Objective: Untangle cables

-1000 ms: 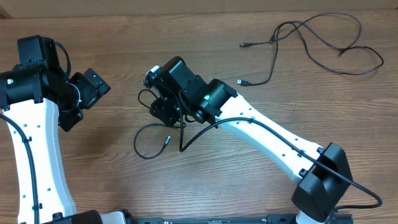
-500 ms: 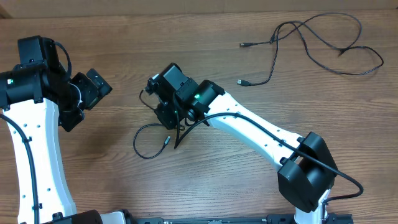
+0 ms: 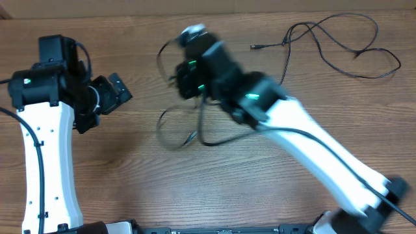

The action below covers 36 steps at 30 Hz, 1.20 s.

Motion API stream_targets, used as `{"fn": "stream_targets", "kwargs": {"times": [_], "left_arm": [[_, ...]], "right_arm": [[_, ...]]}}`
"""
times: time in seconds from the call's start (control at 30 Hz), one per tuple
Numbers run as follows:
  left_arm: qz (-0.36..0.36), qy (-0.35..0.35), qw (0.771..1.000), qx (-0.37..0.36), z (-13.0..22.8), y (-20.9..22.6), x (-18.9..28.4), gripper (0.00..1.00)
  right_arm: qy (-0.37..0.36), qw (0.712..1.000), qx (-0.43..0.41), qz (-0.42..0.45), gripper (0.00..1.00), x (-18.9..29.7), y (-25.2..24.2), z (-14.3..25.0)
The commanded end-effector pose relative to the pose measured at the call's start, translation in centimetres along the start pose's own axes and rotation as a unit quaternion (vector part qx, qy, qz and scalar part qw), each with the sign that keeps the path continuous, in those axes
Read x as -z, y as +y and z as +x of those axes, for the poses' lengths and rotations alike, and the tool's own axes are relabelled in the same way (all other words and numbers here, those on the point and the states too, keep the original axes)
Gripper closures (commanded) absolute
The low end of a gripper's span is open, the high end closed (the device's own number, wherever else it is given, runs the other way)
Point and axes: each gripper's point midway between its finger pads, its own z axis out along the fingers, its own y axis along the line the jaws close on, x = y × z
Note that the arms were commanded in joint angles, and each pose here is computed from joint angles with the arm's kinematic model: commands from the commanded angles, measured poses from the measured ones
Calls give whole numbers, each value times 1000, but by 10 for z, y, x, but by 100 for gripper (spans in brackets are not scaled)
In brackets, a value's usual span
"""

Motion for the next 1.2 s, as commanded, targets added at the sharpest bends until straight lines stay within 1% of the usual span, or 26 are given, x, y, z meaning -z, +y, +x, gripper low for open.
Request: {"fn": "stream_targets", "kwargs": {"times": [0.0,0.1,0.2,0.3,0.37,0.43,0.53,0.63,0.77,0.83,0.97,1.17], "left_arm": [[12,0,999,-40,3,-14,-1,0],[17,-4,999,-49,3,-20,-2,0],[18,-5,999,-50,2,-21,-2,0],[18,-6,999,-50,2,-21,-2,0],[19,-7,999,-50,2,-21,-2,0],[19,-7,999,-50,1,-21,-2,0],[20,-8,998,-50,1,-22,-2,0],[20,-8,998,-50,1,-22,-2,1],[20,-8,999,-50,1,-22,-2,1],[20,-8,999,-50,1,-22,-2,1],[19,-7,999,-50,1,-22,-2,0],[19,-6,999,-50,2,-21,-2,0]], "right_arm": [[-129,988,-63,50,96,87,-29,-63],[-194,972,-82,104,96,138,-58,-85],[-254,944,-105,184,96,190,-96,-96],[-274,924,-122,238,96,228,-127,-93],[-262,921,-129,259,96,240,-144,-83],[-234,924,-135,270,96,242,-157,-70],[-187,921,-189,285,96,239,-178,-43],[-144,905,-250,312,96,238,-200,-15],[-122,866,-319,366,96,246,-235,8],[-121,850,-335,388,96,251,-254,12],[-126,809,-371,437,96,263,-298,18],[-133,741,-427,501,96,285,-366,34]]}}
